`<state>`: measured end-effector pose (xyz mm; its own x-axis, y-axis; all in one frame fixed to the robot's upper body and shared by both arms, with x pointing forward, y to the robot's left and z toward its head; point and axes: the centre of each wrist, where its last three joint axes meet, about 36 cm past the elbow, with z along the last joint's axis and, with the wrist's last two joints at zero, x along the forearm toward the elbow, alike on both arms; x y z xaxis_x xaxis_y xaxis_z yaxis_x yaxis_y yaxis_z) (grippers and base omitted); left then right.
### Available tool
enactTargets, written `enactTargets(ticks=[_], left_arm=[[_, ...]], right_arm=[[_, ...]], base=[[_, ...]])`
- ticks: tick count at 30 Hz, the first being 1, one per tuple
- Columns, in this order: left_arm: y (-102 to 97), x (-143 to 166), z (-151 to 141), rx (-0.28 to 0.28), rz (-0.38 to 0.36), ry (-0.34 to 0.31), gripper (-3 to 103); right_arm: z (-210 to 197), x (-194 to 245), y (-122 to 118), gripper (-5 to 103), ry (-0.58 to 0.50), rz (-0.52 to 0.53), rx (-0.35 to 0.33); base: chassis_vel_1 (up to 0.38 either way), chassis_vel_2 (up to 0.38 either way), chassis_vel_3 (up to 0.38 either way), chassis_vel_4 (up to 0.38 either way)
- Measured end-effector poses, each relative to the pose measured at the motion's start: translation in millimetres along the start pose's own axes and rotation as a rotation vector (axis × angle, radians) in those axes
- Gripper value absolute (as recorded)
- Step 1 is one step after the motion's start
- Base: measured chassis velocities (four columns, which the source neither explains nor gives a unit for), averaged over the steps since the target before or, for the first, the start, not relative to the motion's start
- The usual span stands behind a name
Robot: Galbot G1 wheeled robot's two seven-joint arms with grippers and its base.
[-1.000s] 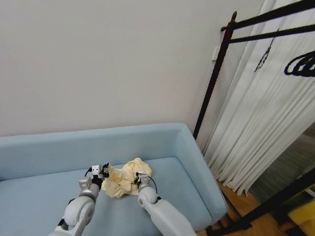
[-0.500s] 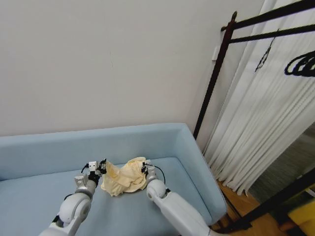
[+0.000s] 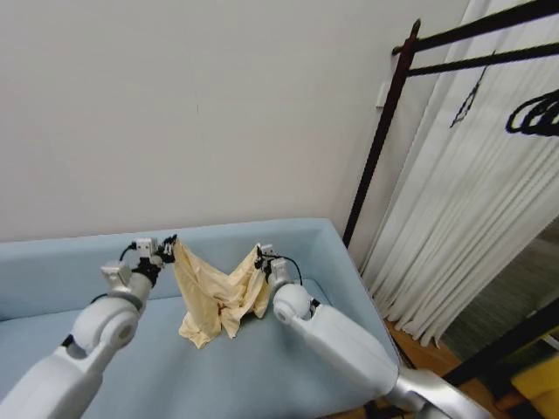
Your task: Pick up the clothes from the sofa and hang them on the clothes hanger.
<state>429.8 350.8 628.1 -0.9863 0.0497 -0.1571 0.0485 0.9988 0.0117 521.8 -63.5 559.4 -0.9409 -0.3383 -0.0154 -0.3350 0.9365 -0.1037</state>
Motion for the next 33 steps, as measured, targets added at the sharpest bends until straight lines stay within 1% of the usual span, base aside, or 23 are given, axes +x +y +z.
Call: enactTargets(ticks=[2,3,6,8,9,14,20,25,26,30,31,33], left_arm=[[6.5,-6.5,-10.3,-0.006,-0.006,-0.012,1],[6.5,-6.5,-10.3,-0.006,-0.006,-0.012,1],[20.8,-20.7,-31.9,-0.026,-0.024,-0.039,1],[25.6,-25.9,-42.9,-0.031,-0.027,-0.054,1],[25.6,-25.9,-42.9,-0.031,-0.027,-0.054,1],[39.5,-34.9,-66.9,-0.046,-0.048,-0.078,1],[45.7,-39.0,-81.4,-0.056,-0.052,-0.093,1],[52.3,-42.6,-110.6,-0.059,-0.048,-0.128,1],[52.3,-42.6,-110.6,-0.059,-0.048,-0.128,1],[68.1,-42.7,-143.2,-0.07,-0.055,-0.152,1],[68.1,-42.7,-143.2,-0.07,-0.055,-0.152,1],[75.4,-41.6,-164.5,-0.07,-0.04,-0.166,1]], right_arm=[[-17.3,-3.2,-8.8,1,-0.021,0.002,-0.002],[-17.3,-3.2,-8.8,1,-0.021,0.002,-0.002],[-55.2,-11.9,-34.4,1,-0.069,0.013,0.001],[-69.9,-14.4,-46.6,1,-0.081,0.012,0.0],[-69.9,-14.4,-46.6,1,-0.081,0.012,0.0],[-106.3,-21.3,-75.4,1,-0.106,0.014,0.006],[-130.0,-26.3,-85.2,1,-0.131,0.017,0.004],[-152.4,-27.4,-86.9,1,-0.156,0.004,-0.009],[-152.4,-27.4,-86.9,1,-0.156,0.004,-0.009],[-168.7,-26.0,-92.9,1,-0.173,-0.013,-0.016],[-168.7,-26.0,-92.9,1,-0.173,-0.013,-0.016],[-182.5,-23.0,-101.4,1,-0.188,-0.022,-0.025]], base=[[0.0,0.0,0.0,0.0],[0.0,0.0,0.0,0.0],[0.0,0.0,0.0,0.0],[0.0,0.0,0.0,0.0],[0.0,0.0,0.0,0.0],[0.0,0.0,0.0,0.0],[0.0,0.0,0.0,0.0],[0.0,0.0,0.0,0.0],[0.0,0.0,0.0,0.0],[0.0,0.0,0.0,0.0],[0.0,0.0,0.0,0.0],[0.0,0.0,0.0,0.0]])
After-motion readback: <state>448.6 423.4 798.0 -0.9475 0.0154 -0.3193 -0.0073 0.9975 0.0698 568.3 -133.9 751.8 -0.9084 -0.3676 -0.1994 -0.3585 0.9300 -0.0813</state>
